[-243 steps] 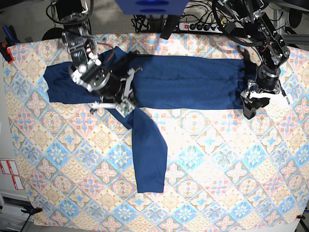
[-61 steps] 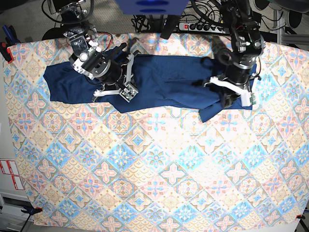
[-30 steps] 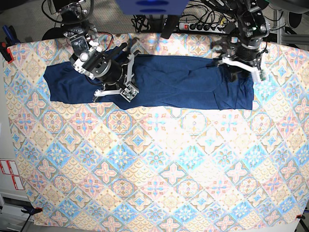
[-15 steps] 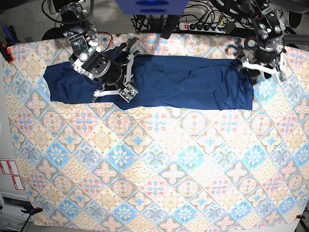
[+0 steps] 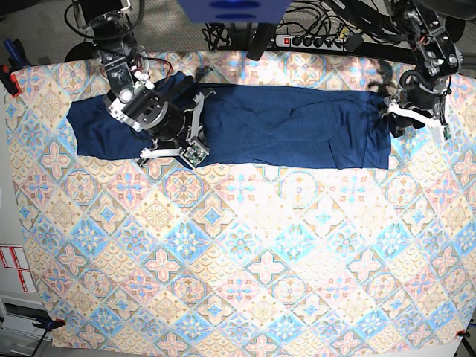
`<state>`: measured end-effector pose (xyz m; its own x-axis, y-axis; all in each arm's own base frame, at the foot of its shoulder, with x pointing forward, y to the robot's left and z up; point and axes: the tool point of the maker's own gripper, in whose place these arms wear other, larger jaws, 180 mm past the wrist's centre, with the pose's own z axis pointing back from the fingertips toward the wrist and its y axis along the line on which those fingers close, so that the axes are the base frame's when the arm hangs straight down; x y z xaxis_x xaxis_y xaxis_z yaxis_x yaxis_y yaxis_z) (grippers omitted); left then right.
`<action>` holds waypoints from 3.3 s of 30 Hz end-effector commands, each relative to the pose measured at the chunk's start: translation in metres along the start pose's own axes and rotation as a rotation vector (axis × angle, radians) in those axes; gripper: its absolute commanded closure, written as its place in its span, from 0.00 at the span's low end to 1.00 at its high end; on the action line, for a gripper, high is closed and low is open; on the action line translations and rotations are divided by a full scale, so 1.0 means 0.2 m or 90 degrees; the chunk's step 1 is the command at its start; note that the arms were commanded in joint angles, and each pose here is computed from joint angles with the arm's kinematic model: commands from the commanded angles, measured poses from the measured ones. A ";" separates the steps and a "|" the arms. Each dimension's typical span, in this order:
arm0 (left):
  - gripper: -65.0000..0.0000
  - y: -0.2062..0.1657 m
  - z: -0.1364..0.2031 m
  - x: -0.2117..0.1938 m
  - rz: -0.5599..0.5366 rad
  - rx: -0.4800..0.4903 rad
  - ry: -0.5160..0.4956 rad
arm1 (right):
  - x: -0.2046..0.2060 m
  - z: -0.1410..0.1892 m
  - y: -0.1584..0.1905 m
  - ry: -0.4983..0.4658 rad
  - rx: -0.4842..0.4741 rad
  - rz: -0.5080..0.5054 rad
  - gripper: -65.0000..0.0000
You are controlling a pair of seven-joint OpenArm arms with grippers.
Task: Fold the T-shirt properly
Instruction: 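Reposition the right gripper onto the shirt's side edge near the collar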
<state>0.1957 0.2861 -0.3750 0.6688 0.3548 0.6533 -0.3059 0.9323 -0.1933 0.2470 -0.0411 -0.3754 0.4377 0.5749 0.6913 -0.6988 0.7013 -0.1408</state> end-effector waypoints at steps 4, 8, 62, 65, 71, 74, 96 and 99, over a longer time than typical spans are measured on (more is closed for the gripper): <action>0.48 -0.02 0.03 0.06 -0.004 -0.033 -0.001 | 0.06 0.02 -0.02 -0.027 -0.005 0.004 1.00; 0.48 -0.02 0.03 0.05 -0.003 -0.039 0.007 | 0.05 0.02 -0.02 -0.026 -0.004 0.003 1.00; 0.48 -0.08 0.02 -0.02 0.021 -0.056 0.050 | 0.00 0.15 -0.44 -0.047 -0.134 -0.109 0.99; 0.48 -0.09 0.01 0.00 0.022 -0.058 0.045 | -0.01 0.15 -0.44 -0.047 -0.134 -0.111 0.99; 0.48 -0.13 0.00 -0.01 0.023 -0.070 0.073 | -0.01 0.15 -0.44 -0.046 -0.134 -0.113 0.99; 0.48 -0.13 0.00 -0.01 0.023 -0.071 0.075 | -0.02 0.15 -0.43 -0.044 -0.132 -0.113 0.99; 0.48 -0.12 0.00 0.00 0.023 -0.069 0.075 | -0.01 0.21 -0.57 -0.088 -0.182 -0.211 0.99; 0.48 -0.13 0.00 0.01 0.024 -0.071 0.070 | -0.01 0.21 -0.56 -0.089 -0.180 -0.210 0.99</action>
<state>0.1999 0.2601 -0.3784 0.7500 0.3971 0.5289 -0.2716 0.9141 -0.3012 0.2939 -0.1389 -0.3444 0.5584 0.2618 0.7872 -0.3449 0.9363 -0.0667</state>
